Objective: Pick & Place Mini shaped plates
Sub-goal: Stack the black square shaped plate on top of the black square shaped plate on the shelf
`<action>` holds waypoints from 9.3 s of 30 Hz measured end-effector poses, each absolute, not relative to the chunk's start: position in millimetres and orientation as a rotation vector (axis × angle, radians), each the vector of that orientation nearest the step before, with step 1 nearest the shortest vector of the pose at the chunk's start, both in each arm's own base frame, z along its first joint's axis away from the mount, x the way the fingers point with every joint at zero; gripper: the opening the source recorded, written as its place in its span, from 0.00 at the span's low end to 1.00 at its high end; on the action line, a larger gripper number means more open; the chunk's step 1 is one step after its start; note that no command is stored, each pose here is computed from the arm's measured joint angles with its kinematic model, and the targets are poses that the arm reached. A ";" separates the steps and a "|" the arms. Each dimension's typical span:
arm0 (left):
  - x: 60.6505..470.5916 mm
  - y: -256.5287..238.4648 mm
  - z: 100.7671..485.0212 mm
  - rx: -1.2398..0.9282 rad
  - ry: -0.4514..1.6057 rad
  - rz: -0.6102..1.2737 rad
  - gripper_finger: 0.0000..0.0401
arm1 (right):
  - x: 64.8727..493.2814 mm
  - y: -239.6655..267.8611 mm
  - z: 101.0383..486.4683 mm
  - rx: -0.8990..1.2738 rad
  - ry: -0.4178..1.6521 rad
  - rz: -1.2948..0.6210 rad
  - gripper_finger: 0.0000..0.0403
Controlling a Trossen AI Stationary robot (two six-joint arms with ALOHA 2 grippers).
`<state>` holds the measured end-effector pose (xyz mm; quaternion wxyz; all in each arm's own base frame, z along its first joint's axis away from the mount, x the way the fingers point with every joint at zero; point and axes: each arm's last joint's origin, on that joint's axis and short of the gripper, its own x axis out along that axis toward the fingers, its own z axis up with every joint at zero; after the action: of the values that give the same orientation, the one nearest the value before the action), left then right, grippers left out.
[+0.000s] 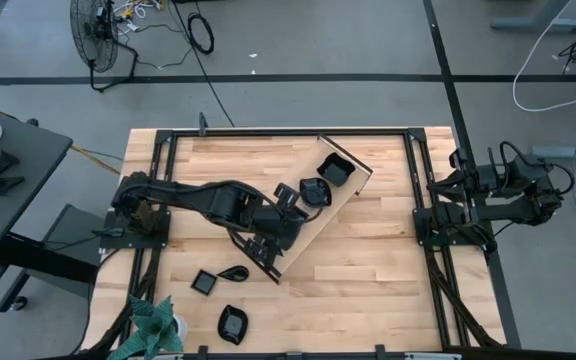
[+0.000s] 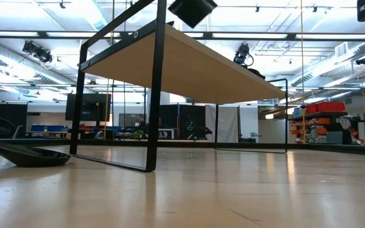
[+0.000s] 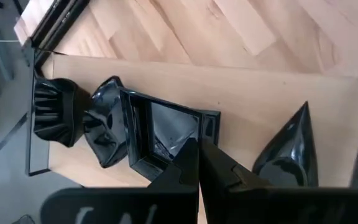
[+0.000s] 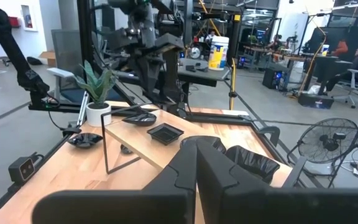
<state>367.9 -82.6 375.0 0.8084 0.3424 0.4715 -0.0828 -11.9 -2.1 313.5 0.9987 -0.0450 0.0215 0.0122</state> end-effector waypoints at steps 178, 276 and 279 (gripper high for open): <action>361.2 -79.1 304.4 0.799 0.961 -0.050 0.01 | -11.9 -2.1 313.4 -0.090 0.043 0.024 0.03; 191.4 -64.2 315.8 0.067 1.322 -0.318 0.21 | -12.0 -2.1 313.6 -0.090 0.042 0.024 0.03; 191.1 -67.2 304.8 0.096 1.335 -0.347 0.21 | -11.9 -2.1 313.6 -0.090 0.043 0.024 0.03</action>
<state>191.1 -67.2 304.8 0.7704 0.0443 0.6157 -0.1598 -11.9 -2.1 313.6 0.9987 -0.0450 0.0213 0.0120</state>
